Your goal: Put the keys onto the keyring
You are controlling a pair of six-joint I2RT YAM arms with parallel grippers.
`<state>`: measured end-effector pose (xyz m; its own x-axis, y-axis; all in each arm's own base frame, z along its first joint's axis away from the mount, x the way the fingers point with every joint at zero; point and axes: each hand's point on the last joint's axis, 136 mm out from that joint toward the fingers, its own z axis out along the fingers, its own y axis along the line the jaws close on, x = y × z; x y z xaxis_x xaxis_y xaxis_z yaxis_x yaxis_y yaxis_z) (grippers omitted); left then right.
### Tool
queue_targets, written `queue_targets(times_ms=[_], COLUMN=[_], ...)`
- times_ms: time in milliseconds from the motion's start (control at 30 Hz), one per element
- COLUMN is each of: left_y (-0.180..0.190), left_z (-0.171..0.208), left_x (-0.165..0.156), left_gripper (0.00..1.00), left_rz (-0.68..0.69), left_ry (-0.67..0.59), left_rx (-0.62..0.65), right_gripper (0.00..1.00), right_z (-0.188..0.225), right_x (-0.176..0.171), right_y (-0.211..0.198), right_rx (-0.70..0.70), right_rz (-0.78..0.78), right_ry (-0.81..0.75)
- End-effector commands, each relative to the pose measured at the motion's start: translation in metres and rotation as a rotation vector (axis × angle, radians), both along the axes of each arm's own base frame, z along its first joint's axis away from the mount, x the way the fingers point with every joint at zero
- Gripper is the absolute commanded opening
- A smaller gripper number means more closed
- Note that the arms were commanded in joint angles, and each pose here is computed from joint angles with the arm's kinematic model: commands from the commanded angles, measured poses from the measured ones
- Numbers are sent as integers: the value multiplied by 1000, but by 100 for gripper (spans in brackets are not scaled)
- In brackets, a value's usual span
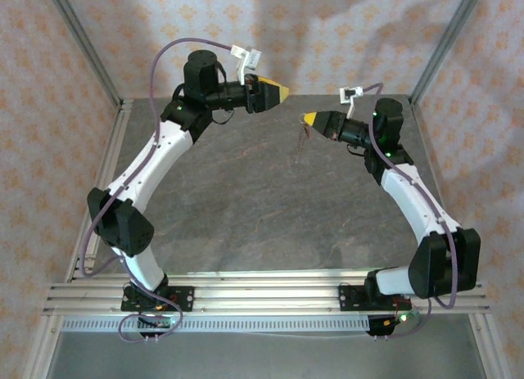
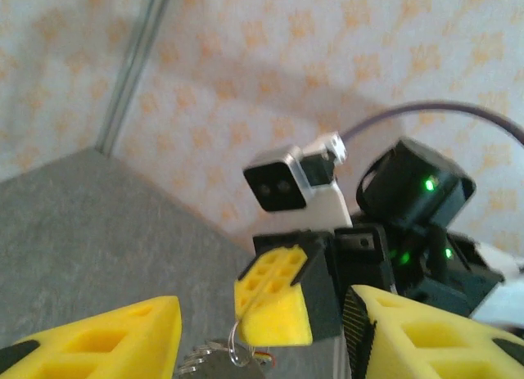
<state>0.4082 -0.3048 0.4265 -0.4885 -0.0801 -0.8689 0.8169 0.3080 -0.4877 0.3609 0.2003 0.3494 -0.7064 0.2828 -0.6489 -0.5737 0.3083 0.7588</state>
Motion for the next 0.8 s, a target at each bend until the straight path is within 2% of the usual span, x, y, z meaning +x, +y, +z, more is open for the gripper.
queue_targets(times_ms=[0, 267, 600, 633, 767], left_y=[-6, -14, -30, -34, -41], left_z=[-28, -47, -49, -61, -62], left_x=[-11, -6, -14, -9, -10], left_gripper=[54, 34, 33, 32, 31], left_rz=[-120, -164, -210, -214, -228], left_ry=[52, 105, 116, 141, 142], left_rx=[85, 96, 97, 106, 107], right_gripper=[0, 0, 0, 0, 0], right_z=[28, 23, 18, 19, 17], right_x=[-9, -2, -2, -2, -1], right_y=[4, 5, 6, 6, 5], right_rx=[8, 8, 7, 7, 7], right_rz=[78, 80, 79, 78, 75], right_ry=[-96, -78, -70, -73, -69])
